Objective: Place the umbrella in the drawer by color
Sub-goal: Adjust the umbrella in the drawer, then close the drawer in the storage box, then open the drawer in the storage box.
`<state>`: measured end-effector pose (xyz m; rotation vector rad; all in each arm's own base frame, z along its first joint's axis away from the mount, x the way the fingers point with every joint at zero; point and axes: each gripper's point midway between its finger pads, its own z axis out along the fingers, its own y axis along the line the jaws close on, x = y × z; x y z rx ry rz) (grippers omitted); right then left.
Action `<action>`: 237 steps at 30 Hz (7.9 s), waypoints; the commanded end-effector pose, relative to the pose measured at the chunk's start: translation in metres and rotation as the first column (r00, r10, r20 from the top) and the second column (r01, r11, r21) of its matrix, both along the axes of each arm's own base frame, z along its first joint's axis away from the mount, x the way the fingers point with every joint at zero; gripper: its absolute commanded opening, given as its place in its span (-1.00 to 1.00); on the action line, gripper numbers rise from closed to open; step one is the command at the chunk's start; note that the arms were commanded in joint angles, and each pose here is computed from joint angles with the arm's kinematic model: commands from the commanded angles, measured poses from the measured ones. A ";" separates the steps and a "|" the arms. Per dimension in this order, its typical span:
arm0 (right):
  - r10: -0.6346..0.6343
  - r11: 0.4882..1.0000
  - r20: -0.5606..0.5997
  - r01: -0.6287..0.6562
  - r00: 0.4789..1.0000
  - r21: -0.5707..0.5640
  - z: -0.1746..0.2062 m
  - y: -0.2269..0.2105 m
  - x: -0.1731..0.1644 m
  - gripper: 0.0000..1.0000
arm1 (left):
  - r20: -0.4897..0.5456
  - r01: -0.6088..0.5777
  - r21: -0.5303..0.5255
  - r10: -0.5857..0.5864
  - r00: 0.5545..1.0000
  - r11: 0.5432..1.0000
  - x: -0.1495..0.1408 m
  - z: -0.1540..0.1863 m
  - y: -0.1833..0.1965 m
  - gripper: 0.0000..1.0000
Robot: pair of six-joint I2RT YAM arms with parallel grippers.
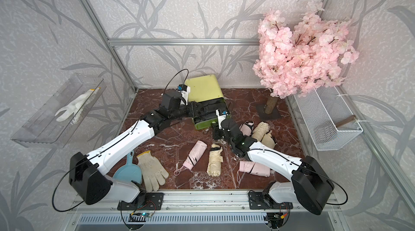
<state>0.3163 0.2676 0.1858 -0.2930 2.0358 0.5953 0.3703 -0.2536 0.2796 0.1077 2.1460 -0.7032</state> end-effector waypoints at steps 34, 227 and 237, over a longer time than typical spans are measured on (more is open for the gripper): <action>0.076 0.987 0.101 -0.089 0.992 0.135 0.053 0.021 -0.003 -0.85 | -0.212 -0.131 -0.075 0.112 0.971 0.989 0.049 -0.075 -0.016 -0.30; -0.043 0.833 -0.189 0.140 0.981 0.535 -0.033 0.037 0.139 -0.32 | -0.191 0.121 -0.088 -0.136 0.972 0.989 0.223 -0.101 0.037 0.33; -0.077 0.845 -0.221 0.181 0.972 0.502 -0.047 0.027 0.136 -0.20 | -0.189 0.122 -0.085 -0.136 0.972 0.989 0.223 -0.100 0.038 0.33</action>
